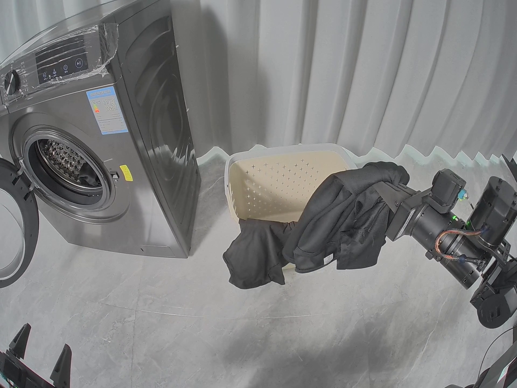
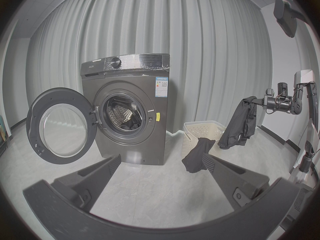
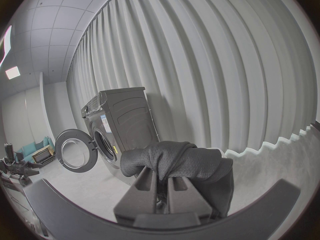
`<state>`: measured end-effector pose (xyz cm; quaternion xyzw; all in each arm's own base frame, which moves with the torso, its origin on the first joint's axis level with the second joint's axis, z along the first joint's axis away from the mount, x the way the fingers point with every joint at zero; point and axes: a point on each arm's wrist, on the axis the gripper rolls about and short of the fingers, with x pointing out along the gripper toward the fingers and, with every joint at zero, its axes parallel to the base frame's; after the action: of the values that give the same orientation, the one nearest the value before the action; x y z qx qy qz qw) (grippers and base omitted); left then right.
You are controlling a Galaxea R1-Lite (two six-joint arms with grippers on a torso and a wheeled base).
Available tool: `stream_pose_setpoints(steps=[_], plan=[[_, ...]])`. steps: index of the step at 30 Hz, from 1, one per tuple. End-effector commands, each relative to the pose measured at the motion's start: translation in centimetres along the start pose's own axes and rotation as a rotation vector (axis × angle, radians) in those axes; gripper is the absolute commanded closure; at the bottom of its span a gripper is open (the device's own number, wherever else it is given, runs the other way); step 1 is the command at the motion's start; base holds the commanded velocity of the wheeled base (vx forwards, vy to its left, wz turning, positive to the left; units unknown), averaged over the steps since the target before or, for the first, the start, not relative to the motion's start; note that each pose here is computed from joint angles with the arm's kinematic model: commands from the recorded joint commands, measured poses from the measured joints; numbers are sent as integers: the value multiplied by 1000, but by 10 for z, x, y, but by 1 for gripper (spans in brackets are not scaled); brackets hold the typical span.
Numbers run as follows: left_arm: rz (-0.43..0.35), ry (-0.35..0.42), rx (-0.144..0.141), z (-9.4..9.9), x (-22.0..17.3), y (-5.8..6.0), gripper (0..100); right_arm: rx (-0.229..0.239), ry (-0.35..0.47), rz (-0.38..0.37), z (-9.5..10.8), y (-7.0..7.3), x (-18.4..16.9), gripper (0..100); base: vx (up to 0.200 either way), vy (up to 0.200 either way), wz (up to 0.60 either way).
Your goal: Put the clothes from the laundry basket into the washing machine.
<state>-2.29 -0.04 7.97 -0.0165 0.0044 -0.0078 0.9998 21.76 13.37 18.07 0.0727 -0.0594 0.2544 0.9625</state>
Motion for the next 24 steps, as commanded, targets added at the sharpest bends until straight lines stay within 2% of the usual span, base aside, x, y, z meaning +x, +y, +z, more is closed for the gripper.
stream_pose_setpoints(steps=[1,10,20,24], plan=[[0,-1,-1,-4,0,0,0,2,11,1,-3,0,0,100,0,200,0],[-1,4,1,-4,0,0,0,3,7,-10,-2,-3,0,100,0,200,0],[-1,-1,1,-4,0,0,0,6,7,3,-2,0,0,100,0,200,0],[0,1,-8,-4,0,0,0,4,0,2,-3,0,-1,100,0,200,0]])
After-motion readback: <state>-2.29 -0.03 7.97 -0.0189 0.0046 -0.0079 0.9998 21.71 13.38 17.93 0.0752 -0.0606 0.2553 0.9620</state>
